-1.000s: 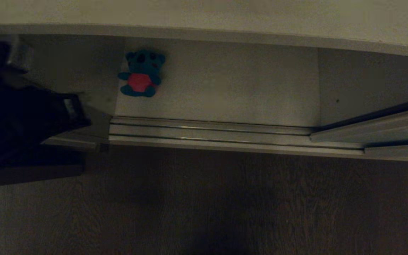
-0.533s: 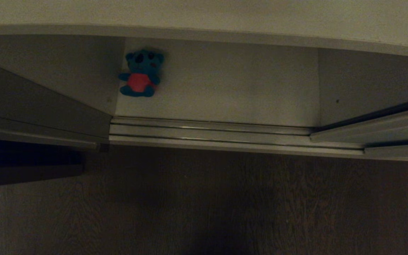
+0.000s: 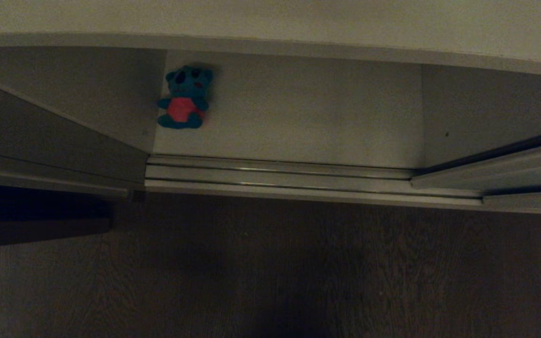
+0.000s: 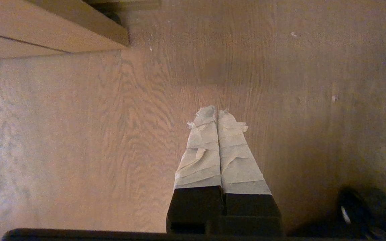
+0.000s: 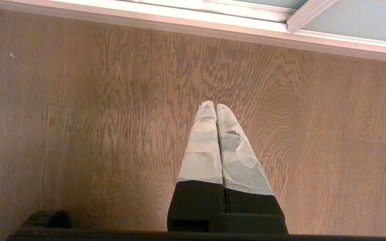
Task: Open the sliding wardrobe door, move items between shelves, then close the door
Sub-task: Place the blue doll on the lower shelf
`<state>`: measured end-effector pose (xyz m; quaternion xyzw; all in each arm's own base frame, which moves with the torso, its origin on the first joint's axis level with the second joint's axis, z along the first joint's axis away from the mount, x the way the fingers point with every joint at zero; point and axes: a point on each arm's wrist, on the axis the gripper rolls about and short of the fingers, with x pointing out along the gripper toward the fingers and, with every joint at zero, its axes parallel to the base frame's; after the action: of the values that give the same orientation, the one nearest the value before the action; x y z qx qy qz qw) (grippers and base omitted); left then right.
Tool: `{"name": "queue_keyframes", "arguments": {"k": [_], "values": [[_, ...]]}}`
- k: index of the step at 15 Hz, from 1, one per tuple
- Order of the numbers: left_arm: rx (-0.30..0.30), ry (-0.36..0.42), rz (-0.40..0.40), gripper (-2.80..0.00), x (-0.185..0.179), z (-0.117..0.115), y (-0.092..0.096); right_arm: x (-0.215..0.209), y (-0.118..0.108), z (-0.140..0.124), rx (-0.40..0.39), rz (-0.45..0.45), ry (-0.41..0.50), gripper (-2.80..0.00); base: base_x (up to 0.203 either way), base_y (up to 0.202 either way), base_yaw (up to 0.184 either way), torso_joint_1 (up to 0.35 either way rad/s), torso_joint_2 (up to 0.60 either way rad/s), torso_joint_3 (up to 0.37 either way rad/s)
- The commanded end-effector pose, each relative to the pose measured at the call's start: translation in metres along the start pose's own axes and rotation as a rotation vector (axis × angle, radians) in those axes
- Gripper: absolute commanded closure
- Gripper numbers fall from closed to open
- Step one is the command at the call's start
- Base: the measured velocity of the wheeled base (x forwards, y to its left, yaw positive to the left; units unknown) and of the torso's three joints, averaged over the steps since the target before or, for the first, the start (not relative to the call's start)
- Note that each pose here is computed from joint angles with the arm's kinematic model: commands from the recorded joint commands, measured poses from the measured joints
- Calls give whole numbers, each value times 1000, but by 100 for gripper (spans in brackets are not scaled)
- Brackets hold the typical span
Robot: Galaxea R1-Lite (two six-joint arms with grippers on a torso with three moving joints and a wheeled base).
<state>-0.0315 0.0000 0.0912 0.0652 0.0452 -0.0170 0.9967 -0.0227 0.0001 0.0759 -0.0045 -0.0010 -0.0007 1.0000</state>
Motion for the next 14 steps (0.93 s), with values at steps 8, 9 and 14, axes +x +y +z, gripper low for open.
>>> {"name": "queue_keyframes", "arguments": {"k": [8, 9, 14], "values": [[-2, -84, -3, 0, 10, -15, -2, 0, 0, 0, 0, 0, -1, 0, 0, 0, 0, 0, 0, 0], [-3, -83, -4, 0, 10, -15, -2, 0, 0, 0, 0, 0, -1, 0, 0, 0, 0, 0, 0, 0], [-23, -84, 1, 0, 10, -15, -2, 0, 0, 0, 1, 0, -1, 0, 0, 0, 0, 0, 2, 95]]}}
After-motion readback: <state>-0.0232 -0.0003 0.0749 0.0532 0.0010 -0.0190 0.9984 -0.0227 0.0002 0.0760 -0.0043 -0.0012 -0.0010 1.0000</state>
